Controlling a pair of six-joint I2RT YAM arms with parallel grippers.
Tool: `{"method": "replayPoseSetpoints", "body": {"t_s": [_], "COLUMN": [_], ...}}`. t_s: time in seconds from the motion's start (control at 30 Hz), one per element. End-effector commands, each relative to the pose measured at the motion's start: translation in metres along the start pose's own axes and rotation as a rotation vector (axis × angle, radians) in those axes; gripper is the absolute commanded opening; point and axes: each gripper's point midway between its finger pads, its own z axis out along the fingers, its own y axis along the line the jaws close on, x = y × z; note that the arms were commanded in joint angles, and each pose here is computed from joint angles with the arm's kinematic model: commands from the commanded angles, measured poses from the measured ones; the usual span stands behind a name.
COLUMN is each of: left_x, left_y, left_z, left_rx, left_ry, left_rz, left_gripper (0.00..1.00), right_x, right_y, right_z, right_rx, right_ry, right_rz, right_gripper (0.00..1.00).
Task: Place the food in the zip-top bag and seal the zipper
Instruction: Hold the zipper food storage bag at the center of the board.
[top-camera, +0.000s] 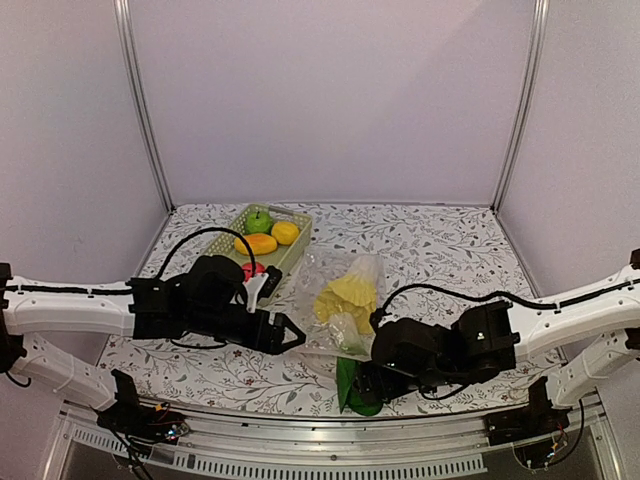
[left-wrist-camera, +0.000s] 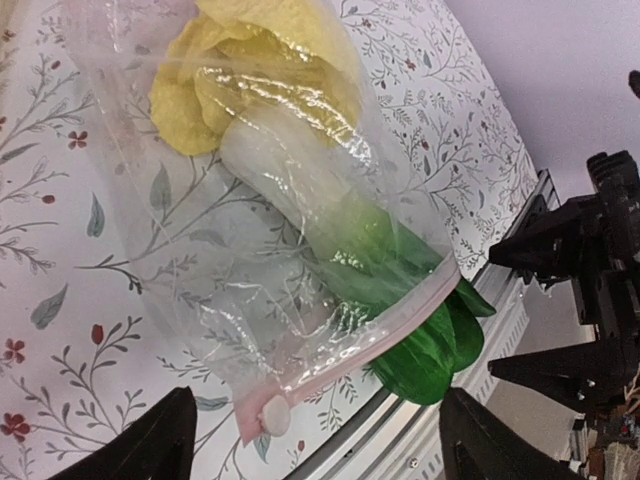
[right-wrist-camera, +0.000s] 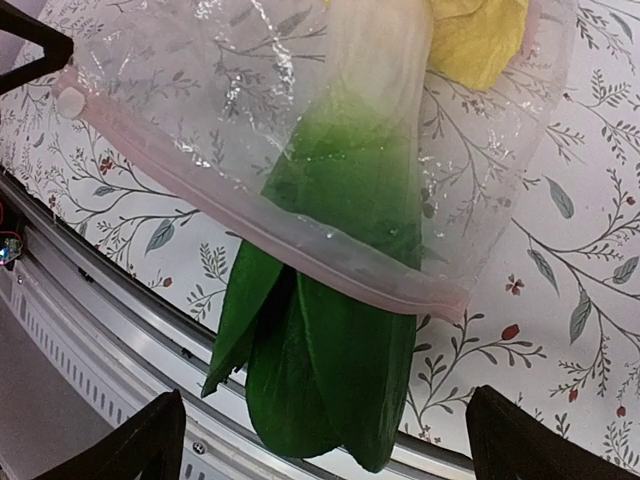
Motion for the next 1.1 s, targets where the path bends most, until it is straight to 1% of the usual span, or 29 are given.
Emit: {"method": "replayPoseSetpoints", "body": {"t_s": [0.0, 0.07, 0.3, 0.4, 0.43, 0.5, 0.53, 0.57, 0.63, 0.67, 0.7, 0.77, 0.83, 0.9, 0.93, 1.07], "left_x": [0.011, 0.013, 0.016, 0.014, 0.014, 0.015, 0.016, 0.016, 0.019, 0.014, 0.013, 0.013, 0.012, 0.011, 0.011, 0.010], "left_y": [0.003, 0.007, 0.011, 0.010, 0.011, 0.012, 0.012, 0.013, 0.016, 0.012, 0.011, 0.010, 0.008, 0.004, 0.002, -0.006], "left_z": [0.009, 0.010, 0.018, 0.022, 0.023, 0.025, 0.026, 0.027, 0.030, 0.030, 0.031, 0.031, 0.030, 0.029, 0.029, 0.028], "left_rx": [0.022, 0.021, 0.033, 0.039, 0.037, 0.034, 0.031, 0.029, 0.018, 0.037, 0.040, 0.044, 0.052, 0.074, 0.086, 0.127], "left_ry": [0.028, 0.020, 0.006, 0.000, -0.001, 0.003, 0.007, 0.010, 0.017, -0.002, -0.003, -0.001, -0.001, -0.004, -0.004, -0.002], "left_rz": [-0.031, -0.049, -0.079, -0.083, -0.085, -0.087, -0.090, -0.093, -0.099, -0.096, -0.097, -0.100, -0.102, -0.103, -0.105, -0.117], "left_gripper": [0.79, 0.76, 0.73, 0.64, 0.60, 0.53, 0.48, 0.43, 0.36, 0.30, 0.24, 0.10, 0.00, 0.00, 0.00, 0.00], "right_x": [-0.008, -0.003, 0.011, 0.016, 0.017, 0.019, 0.020, 0.020, 0.022, 0.024, 0.024, 0.026, 0.026, 0.023, 0.021, 0.013], "right_y": [0.020, 0.020, 0.013, 0.009, 0.008, 0.007, 0.009, 0.010, 0.012, 0.012, 0.012, 0.011, 0.012, 0.016, 0.019, 0.031], "right_z": [0.015, 0.026, 0.047, 0.053, 0.055, 0.059, 0.060, 0.062, 0.065, 0.067, 0.068, 0.068, 0.067, 0.063, 0.059, 0.037], "right_rx": [0.001, 0.032, 0.104, 0.129, 0.137, 0.141, 0.135, 0.127, 0.109, 0.104, 0.102, 0.097, 0.082, 0.048, 0.030, -0.029], "right_ry": [-0.037, -0.019, 0.014, 0.025, 0.029, 0.032, 0.033, 0.032, 0.035, 0.036, 0.038, 0.040, 0.036, 0.016, 0.001, -0.071], "right_rz": [0.098, 0.102, 0.128, 0.131, 0.132, 0.134, 0.134, 0.138, 0.145, 0.148, 0.151, 0.155, 0.148, 0.126, 0.113, -0.007], "right_gripper": [0.99, 0.99, 0.98, 0.94, 0.91, 0.77, 0.71, 0.67, 0.57, 0.50, 0.42, 0.28, 0.15, 0.04, 0.00, 0.00]}}
